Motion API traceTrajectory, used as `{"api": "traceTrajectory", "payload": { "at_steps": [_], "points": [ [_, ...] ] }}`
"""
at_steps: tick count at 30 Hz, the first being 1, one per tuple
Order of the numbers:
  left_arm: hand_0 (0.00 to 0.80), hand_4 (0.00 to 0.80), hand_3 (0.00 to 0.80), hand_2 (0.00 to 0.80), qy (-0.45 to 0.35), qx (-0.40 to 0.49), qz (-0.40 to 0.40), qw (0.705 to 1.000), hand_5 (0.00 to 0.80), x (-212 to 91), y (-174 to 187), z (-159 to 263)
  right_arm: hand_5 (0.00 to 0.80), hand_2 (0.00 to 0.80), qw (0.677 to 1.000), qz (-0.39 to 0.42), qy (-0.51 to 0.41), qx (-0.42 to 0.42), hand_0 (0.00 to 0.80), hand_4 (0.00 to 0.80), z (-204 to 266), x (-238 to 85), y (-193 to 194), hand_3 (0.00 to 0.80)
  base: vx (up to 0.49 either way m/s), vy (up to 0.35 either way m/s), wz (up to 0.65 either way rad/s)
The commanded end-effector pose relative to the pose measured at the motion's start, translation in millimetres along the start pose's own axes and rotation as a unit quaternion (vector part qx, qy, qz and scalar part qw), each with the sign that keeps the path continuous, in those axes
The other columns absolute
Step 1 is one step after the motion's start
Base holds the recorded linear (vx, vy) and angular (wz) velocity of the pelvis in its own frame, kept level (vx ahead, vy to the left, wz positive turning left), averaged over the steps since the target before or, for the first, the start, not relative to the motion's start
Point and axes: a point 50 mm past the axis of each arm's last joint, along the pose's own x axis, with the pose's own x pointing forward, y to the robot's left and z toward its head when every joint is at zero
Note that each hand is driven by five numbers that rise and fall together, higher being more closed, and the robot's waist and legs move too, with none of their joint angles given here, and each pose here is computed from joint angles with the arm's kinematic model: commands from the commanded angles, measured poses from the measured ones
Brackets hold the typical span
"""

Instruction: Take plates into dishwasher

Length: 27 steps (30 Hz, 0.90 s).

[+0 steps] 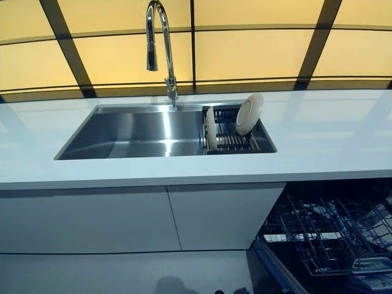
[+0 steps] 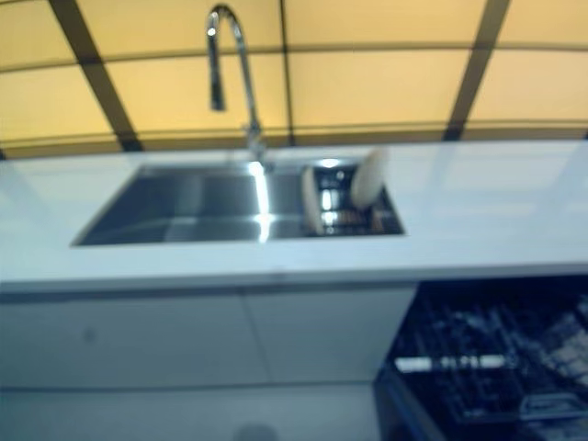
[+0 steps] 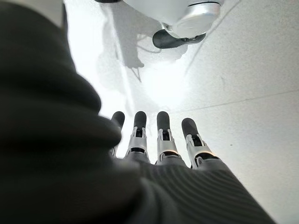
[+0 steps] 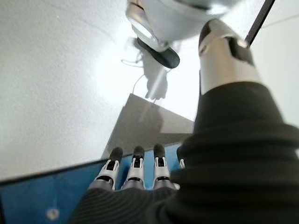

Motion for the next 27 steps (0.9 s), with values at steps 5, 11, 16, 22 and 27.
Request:
{"api": "traceTrajectory", "payload": {
  "at_steps": [5,11,16,22,27],
  "points": [
    [0.000,0.000,0.000,0.000,0.009,0.009,0.027,1.000,0.000,-0.8,18.8,-4.2,0.000,0.000,1.000,-0.002,0.003,0.007,0.000,0.000,5.1,0.1,6.6,0.000,0.104,-0.023,-0.04],
    [0.000,0.000,0.000,0.000,0.006,0.018,0.030,0.999,0.000,-0.9,18.8,-1.9,0.000,0.000,1.000,-0.008,0.004,0.020,0.000,0.000,7.8,0.2,4.8,0.000,0.129,-0.081,-0.06],
    [0.000,0.000,0.000,0.000,-0.028,-0.007,0.038,0.999,0.000,-1.8,14.2,16.3,0.000,0.000,1.000,-0.002,0.025,0.007,0.000,0.000,-0.6,0.7,-1.9,0.000,0.207,-0.113,-0.02],
    [0.000,0.000,0.000,0.000,0.002,-0.088,0.044,0.995,0.000,-0.4,4.6,4.8,0.000,0.000,1.000,0.025,-0.006,-0.001,0.000,0.000,8.4,1.1,-6.2,0.000,0.096,0.044,-0.04],
    [0.000,0.000,0.000,0.000,0.015,-0.051,0.061,0.997,0.000,-1.3,17.1,0.7,0.000,0.000,0.996,0.059,-0.069,-0.009,0.000,0.000,25.4,-1.3,0.7,0.000,0.270,0.164,-0.02]
  ]
}}
